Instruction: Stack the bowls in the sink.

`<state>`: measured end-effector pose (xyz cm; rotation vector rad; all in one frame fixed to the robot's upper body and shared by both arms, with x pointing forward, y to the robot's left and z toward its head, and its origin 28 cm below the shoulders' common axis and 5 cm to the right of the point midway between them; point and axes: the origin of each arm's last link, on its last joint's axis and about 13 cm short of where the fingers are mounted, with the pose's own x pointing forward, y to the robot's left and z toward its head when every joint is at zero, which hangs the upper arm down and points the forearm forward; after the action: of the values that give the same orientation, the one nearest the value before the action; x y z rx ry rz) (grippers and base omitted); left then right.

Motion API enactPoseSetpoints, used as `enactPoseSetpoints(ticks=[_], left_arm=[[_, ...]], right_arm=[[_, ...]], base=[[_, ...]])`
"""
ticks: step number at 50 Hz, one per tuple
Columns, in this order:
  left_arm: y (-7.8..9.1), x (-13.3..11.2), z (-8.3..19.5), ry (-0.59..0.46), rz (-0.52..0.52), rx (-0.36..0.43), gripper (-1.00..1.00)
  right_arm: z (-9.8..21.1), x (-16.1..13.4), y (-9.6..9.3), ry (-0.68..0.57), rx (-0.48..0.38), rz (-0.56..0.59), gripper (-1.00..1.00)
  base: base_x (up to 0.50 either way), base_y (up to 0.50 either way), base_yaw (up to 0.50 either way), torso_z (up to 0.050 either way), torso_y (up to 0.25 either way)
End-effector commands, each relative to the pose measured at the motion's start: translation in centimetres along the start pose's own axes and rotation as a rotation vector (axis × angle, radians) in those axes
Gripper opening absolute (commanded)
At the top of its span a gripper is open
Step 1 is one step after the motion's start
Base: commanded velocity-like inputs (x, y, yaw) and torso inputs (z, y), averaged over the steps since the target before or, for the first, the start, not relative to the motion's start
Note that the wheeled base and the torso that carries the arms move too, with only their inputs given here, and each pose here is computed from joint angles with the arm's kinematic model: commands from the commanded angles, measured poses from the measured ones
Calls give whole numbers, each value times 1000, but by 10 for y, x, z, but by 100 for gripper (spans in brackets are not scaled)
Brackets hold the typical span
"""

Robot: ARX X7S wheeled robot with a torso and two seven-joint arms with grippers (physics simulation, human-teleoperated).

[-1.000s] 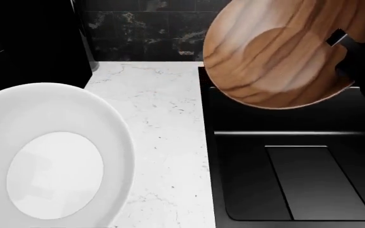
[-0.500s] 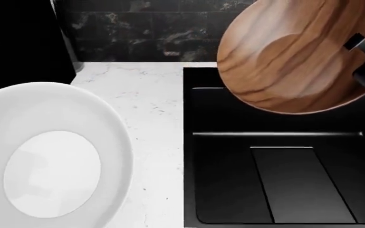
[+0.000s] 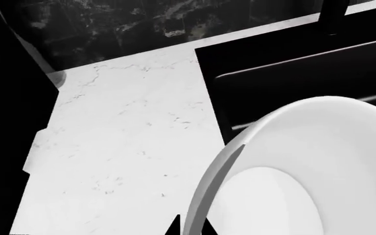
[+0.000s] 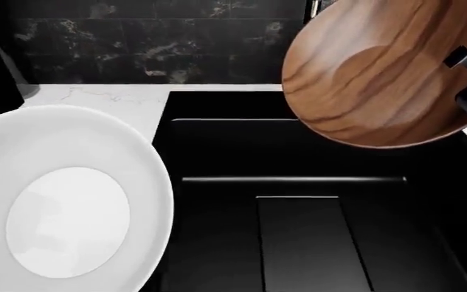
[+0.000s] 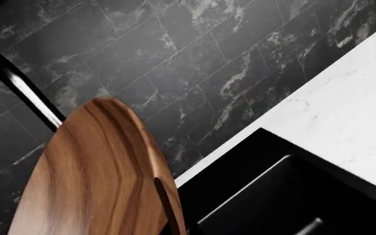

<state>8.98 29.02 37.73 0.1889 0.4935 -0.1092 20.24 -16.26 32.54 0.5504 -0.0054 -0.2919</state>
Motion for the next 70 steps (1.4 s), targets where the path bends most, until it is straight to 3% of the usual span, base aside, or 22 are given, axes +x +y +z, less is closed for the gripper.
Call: enactPoseSetpoints(ticks=[1,9,24,35,44,70], left_arm=[[0,-2,1,-20,9,-3,-100],[0,-2,1,-20,10,-3,-100],[0,-5,1,-23,15,-6,-100],[2,-5,0,-24,17,-9,-100],[3,-8,1,-32,24,-13,-100],[8,-13,5,-70,63,-55,-100]], right_arm=[[3,-2,-2,-19,7,2,-100],[3,-3,-3,-24,11,-2,-100],[9,-11,-5,-16,-23,9,-100],[24,-23,1,12,-165,43,-100],[32,-31,3,39,-214,91,-100],[30,-39,4,155,-242,175,-100]], base=[[94,-500,0,0,0],[93,-500,0,0,0],[1,0,0,0,1],[0,0,0,0,1],[0,0,0,1,0],[0,0,0,0,0]])
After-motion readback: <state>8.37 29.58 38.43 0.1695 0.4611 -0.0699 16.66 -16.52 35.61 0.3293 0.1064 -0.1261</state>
